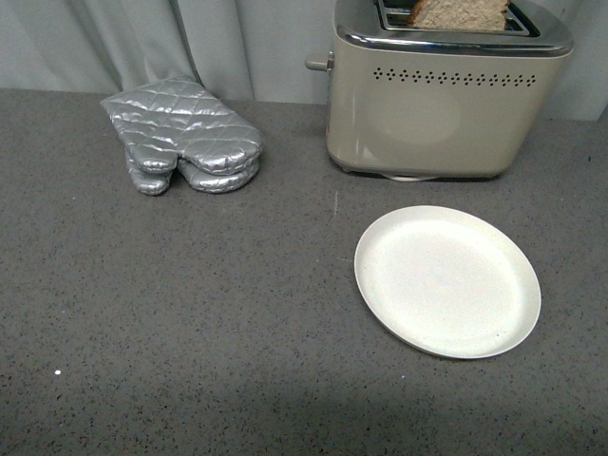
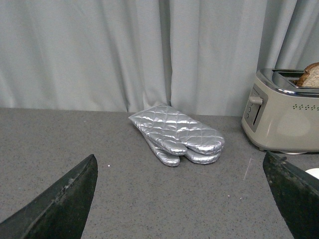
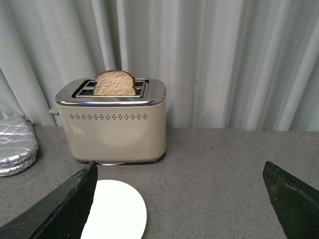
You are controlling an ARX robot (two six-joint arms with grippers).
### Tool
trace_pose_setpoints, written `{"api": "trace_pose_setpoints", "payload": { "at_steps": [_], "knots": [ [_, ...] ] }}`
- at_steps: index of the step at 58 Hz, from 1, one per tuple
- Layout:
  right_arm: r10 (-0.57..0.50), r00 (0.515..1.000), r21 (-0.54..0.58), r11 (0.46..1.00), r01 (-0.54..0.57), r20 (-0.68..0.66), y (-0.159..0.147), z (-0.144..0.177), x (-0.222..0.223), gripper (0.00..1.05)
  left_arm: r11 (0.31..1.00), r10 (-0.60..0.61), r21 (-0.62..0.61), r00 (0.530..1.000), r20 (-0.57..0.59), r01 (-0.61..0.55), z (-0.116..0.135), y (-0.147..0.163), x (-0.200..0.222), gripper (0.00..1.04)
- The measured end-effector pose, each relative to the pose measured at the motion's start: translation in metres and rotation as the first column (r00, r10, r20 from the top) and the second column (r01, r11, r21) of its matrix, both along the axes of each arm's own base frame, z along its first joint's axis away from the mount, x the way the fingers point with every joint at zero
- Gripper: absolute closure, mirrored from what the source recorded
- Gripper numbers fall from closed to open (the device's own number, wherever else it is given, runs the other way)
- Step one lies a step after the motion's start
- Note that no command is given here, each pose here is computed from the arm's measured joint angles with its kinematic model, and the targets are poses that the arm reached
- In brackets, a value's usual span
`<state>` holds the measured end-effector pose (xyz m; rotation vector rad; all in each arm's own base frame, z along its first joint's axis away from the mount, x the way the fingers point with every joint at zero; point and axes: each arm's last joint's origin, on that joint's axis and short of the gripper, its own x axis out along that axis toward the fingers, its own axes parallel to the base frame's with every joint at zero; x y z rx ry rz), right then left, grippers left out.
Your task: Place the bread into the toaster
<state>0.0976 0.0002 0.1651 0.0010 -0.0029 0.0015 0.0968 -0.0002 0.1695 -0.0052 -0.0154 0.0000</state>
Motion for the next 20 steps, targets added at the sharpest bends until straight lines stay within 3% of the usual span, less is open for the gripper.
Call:
{"api": "trace_pose_setpoints", "payload": {
  "at_steps": [20],
  "knots": [
    [0.000, 1.000, 0.000, 1.000, 0.000, 0.000, 0.0000, 0.0000, 0.0000, 0.10, 1.000, 0.000, 0.000, 1.000, 0.000, 0.000, 0.0000, 0.0000, 0.0000, 0.07]
  ]
}}
